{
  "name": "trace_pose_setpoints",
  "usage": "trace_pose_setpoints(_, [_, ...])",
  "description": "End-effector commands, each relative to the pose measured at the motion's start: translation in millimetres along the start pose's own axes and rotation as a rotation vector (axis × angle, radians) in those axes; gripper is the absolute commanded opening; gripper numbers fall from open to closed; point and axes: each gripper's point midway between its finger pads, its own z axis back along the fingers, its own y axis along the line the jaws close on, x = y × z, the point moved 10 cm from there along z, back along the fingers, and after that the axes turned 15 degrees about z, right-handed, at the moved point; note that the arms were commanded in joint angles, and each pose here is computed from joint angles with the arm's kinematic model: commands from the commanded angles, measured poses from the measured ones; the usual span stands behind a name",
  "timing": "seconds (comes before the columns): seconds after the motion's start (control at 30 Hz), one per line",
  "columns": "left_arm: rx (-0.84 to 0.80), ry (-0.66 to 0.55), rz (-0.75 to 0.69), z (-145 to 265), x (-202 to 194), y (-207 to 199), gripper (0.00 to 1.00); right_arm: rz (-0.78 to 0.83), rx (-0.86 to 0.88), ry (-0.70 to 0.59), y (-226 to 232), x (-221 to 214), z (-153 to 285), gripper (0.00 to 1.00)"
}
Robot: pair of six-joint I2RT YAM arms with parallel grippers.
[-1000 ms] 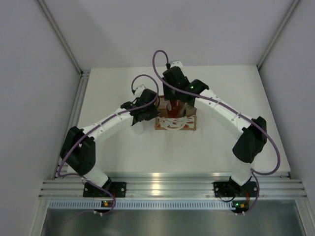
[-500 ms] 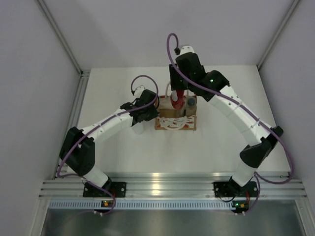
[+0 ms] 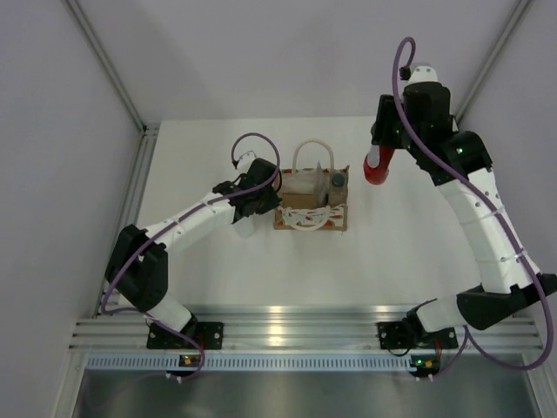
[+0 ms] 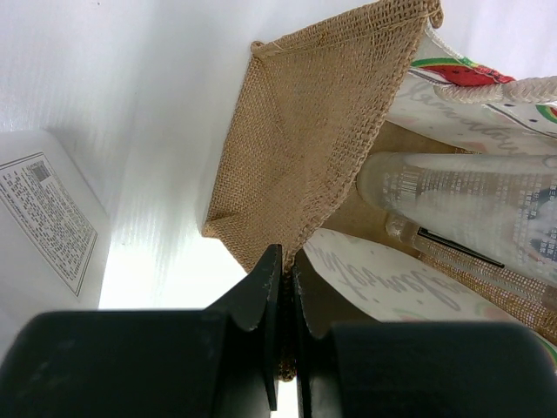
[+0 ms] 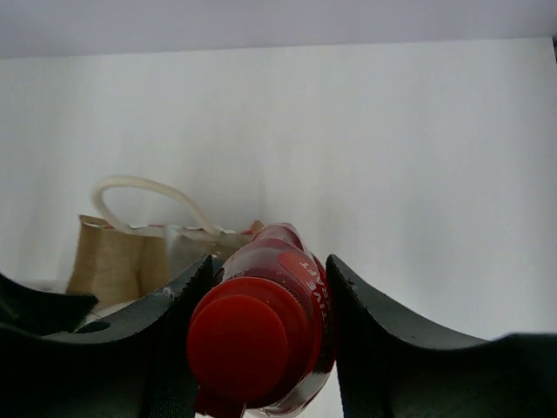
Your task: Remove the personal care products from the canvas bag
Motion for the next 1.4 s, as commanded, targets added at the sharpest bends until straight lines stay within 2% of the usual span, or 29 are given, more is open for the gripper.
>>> trace_pose_setpoints(0.0, [-0.017, -0.039, 0.014, 7.8, 5.3, -0.8, 0.0, -0.023, 0.004, -0.108, -17.0, -3.2, -8.8, 0.0])
trace_pose_setpoints(0.07, [-0.021, -0.033, 0.014, 7.9, 5.1, -1.8, 0.0, -0.052, 0.022, -0.156, -26.8, -6.0, -20.1, 0.0])
trace_pose_setpoints(0.13, [-0.019, -0.031, 0.012, 7.1, 4.6, -1.4, 0.0, -0.03, 0.013, -0.134, -30.6, -26.0, -39.6, 0.0])
trace_pose_setpoints(0.17, [-0.021, -0.032, 0.014, 7.7, 5.0, -2.1, 0.0, -0.035, 0.001, -0.201, -31.8, -21.2, -43.4, 0.0])
trace_pose_setpoints(0.37, [-0.02, -0.023, 0.011, 7.6, 3.9, -1.1, 0.0, -0.041, 0.015, -0.195, -43.1, -65.0, -101.2, 0.0])
trace_pose_setpoints(0.63, [-0.029, -0.014, 0.013, 8.9, 3.8, -2.7, 0.0, -0.012, 0.028, -0.227, -51.8, -89.5, -159.4, 0.0])
trace_pose_setpoints(0.83, [-0.032, -0.011, 0.015, 9.2, 3.8, -3.4, 0.0, -0.033, 0.017, -0.172, -60.8, -109.7, -196.0, 0.0])
trace_pose_setpoints(1.0, [-0.029, -0.01, 0.019, 9.0, 3.2, -2.3, 0.0, -0.045, 0.011, -0.117, -63.8, -124.7, -210.3, 0.01])
trace_pose_setpoints(1.03, [-0.026, -0.009, 0.018, 8.6, 2.8, -1.3, 0.0, -0.049, 0.009, -0.098, -64.0, -128.4, -213.8, 0.15])
trace_pose_setpoints(1.07, [-0.026, -0.009, 0.018, 8.9, 2.7, -1.0, 0.0, -0.049, 0.006, -0.093, -63.9, -127.4, -215.4, 0.23])
trace_pose_setpoints(1.17, [-0.024, -0.007, 0.017, 8.2, 2.2, -0.4, 0.0, -0.041, 0.001, -0.04, -64.2, -133.5, -219.6, 0.35])
trace_pose_setpoints(1.2, [-0.024, -0.005, 0.017, 8.3, 2.1, -0.4, 0.0, -0.041, -0.002, -0.023, -64.9, -135.5, -219.7, 0.43])
trace_pose_setpoints(1.23, [-0.023, -0.005, 0.018, 7.8, 1.9, -0.3, 0.0, -0.04, -0.002, -0.021, -65.7, -134.3, -219.7, 0.6])
trace_pose_setpoints(1.37, [-0.025, -0.002, 0.021, 7.9, 1.9, -1.3, 0.0, -0.052, -0.002, 0.007, -65.2, -131.8, -214.3, 0.79])
